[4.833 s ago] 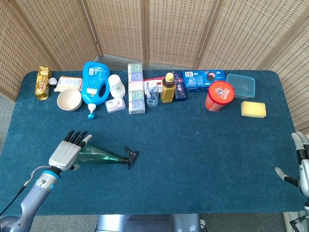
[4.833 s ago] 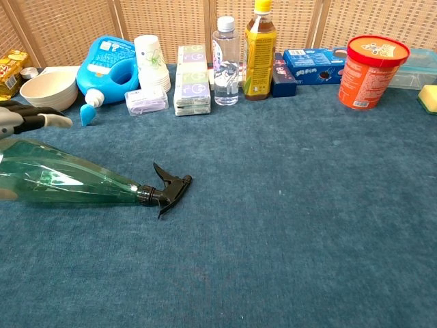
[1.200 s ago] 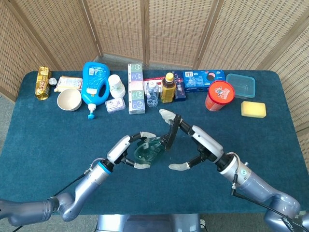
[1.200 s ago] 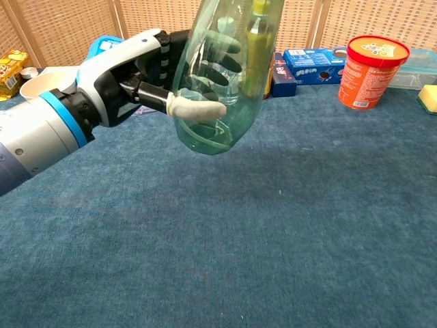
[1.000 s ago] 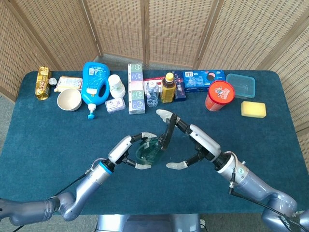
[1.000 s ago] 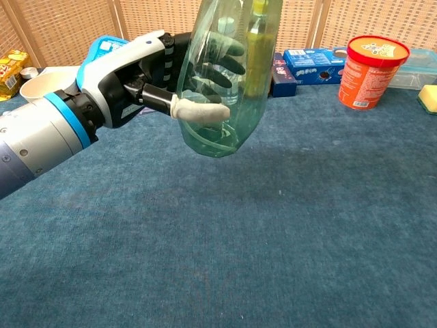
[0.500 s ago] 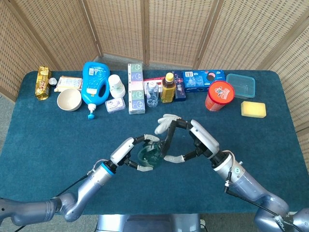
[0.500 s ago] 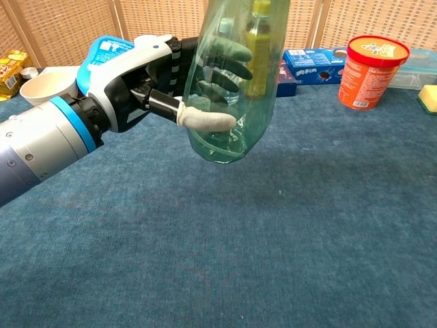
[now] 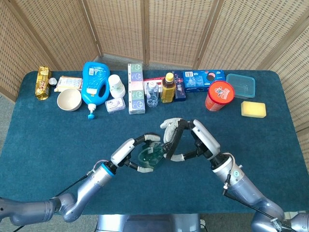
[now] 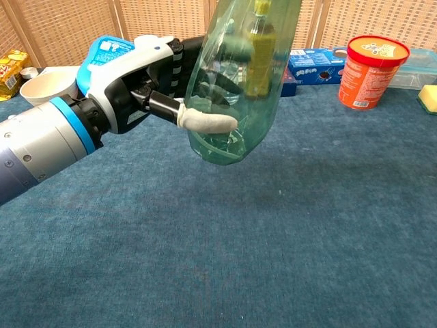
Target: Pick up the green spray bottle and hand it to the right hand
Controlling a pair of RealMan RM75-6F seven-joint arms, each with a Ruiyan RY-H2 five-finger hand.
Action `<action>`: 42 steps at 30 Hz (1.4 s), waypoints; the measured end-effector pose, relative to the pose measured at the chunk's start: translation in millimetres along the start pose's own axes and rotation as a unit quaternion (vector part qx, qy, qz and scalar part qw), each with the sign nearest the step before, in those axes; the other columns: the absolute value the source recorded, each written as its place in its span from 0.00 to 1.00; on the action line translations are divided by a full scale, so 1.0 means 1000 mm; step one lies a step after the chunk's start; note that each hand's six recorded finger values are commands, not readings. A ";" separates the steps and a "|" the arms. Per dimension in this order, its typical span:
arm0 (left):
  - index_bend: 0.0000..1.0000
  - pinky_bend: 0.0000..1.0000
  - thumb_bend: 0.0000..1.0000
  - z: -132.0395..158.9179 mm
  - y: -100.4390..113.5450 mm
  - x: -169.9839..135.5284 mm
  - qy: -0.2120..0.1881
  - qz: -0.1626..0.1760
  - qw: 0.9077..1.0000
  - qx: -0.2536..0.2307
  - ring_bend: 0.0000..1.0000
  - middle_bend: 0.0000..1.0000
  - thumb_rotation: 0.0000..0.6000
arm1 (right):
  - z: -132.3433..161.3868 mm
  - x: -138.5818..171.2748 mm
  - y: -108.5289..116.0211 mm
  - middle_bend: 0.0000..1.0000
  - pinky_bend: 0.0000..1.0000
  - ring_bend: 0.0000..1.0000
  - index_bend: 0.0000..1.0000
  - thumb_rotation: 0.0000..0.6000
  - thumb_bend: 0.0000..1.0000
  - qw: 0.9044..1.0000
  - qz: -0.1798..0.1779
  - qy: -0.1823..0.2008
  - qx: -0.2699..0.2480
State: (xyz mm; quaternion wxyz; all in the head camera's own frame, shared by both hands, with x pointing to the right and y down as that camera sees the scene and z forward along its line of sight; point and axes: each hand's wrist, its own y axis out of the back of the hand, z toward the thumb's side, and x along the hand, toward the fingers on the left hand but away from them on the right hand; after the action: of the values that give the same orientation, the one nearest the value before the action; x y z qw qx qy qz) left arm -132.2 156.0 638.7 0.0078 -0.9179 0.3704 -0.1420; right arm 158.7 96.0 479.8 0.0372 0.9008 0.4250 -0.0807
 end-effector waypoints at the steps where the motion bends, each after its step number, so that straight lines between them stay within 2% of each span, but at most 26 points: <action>1: 0.00 0.46 0.00 0.000 0.001 0.000 0.000 0.002 1.000 0.002 0.11 0.00 1.00 | 0.000 0.000 0.000 0.67 0.24 0.32 0.68 1.00 0.34 1.000 0.000 0.000 0.000; 11: 0.00 0.40 0.00 -0.007 0.017 -0.007 0.009 0.024 0.999 0.038 0.03 0.00 1.00 | -0.001 0.006 0.003 0.68 0.24 0.32 0.69 1.00 0.35 1.000 -0.006 -0.005 0.006; 18: 0.00 0.39 0.00 -0.016 0.033 -0.018 0.022 0.036 0.997 0.069 0.02 0.00 1.00 | -0.002 0.010 0.006 0.68 0.24 0.32 0.69 1.00 0.36 1.000 -0.009 -0.007 0.004; 24: 0.00 0.38 0.00 -0.023 0.035 -0.021 0.032 0.037 0.995 0.085 0.01 0.00 1.00 | -0.002 0.012 0.007 0.68 0.24 0.32 0.69 1.00 0.38 1.000 -0.011 -0.009 0.013; 29: 0.00 0.32 0.00 -0.034 0.041 -0.028 0.055 0.028 0.990 0.129 0.00 0.00 1.00 | 0.003 0.015 0.013 0.68 0.24 0.32 0.69 1.00 0.39 1.000 -0.017 -0.009 0.024; 33: 0.00 0.31 0.00 -0.039 0.058 -0.037 0.073 0.029 0.985 0.156 0.00 0.00 1.00 | 0.005 0.019 0.018 0.68 0.24 0.32 0.69 1.00 0.39 0.999 -0.020 -0.011 0.032; 38: 0.00 0.31 0.00 -0.032 0.090 -0.055 0.076 0.051 0.979 0.184 0.00 0.00 1.00 | 0.003 0.023 0.021 0.68 0.24 0.32 0.69 1.00 0.39 0.999 -0.019 -0.019 0.039; 42: 0.00 0.31 0.00 -0.022 0.119 -0.077 0.078 0.071 0.970 0.219 0.00 0.00 1.00 | -0.001 0.025 0.024 0.68 0.24 0.32 0.69 1.00 0.39 0.998 -0.019 -0.026 0.048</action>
State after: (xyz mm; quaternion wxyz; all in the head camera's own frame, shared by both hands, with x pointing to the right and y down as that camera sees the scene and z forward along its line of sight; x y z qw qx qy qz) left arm -271.8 124.0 626.1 0.1900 -0.8512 0.3937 -0.2903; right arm 193.1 100.0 476.2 0.0034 0.8907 0.4370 -0.1252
